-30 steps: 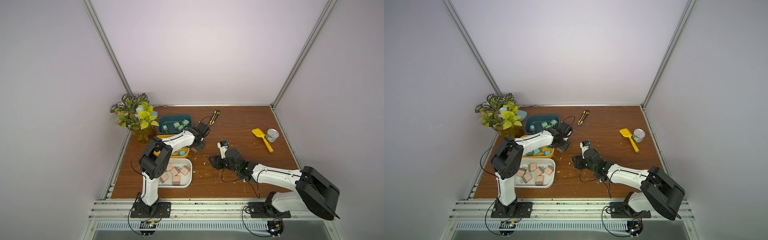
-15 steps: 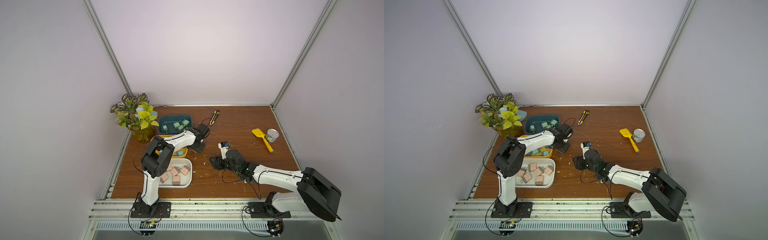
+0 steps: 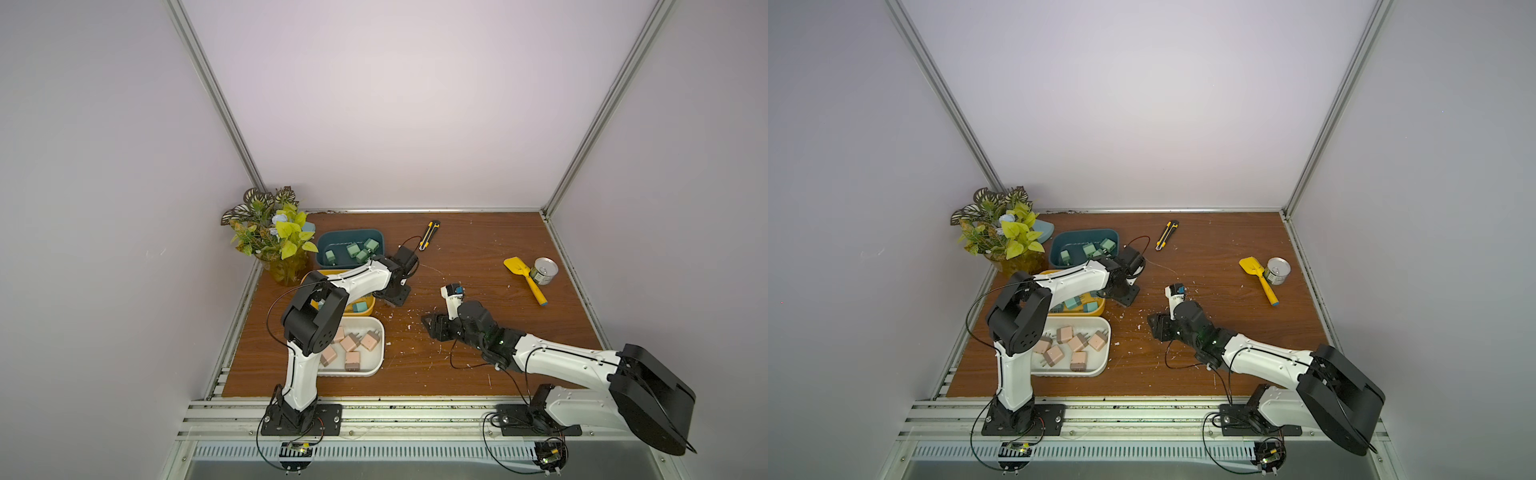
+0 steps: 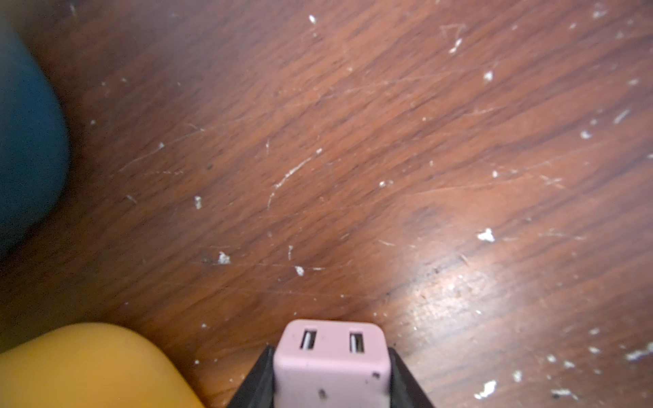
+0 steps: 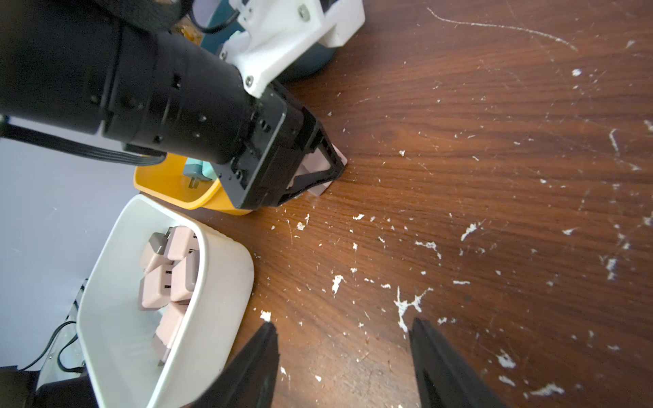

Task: Place the plugs by color into the storage box
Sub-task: Pick up the plug from the center of the board, then place the plug in the storage box.

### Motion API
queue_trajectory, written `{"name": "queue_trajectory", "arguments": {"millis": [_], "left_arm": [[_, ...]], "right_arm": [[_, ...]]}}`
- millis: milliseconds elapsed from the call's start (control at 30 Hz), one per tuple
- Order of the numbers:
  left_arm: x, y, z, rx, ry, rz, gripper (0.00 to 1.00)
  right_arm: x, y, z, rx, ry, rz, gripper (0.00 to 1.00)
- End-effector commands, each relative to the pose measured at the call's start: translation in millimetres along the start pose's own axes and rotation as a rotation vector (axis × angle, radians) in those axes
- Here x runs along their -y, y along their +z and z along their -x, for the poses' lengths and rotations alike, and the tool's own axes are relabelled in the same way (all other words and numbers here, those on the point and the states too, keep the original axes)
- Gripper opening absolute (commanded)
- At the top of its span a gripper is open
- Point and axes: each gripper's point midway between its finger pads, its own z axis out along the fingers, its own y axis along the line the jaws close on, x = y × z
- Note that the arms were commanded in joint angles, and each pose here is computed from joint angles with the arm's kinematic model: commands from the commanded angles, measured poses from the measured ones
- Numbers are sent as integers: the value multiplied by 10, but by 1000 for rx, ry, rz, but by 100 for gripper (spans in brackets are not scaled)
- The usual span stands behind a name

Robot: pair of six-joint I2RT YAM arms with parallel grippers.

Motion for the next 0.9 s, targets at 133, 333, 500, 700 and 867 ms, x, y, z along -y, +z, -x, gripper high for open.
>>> {"name": "queue_trajectory", "arguments": {"millis": [133,333,500,700,867], "left_arm": [[228,-424,162,153,-28,-69,34],[308,-662,115,213,-38,-84,34],[324,-877,11,241,-62,-130,34],[300,-1156,-218,206,-64,-160,34],[245,-1290,-519,161,-101,-169,35]], "right_arm": [[-41,-159,142,54,16,11,65],[-137,-284,242,95,1,54,63],[-238,-398,287,132,-20,119,62],[-352,-484,277,144,-67,183,61],[-569,-490,272,130,-166,242,60]]}}
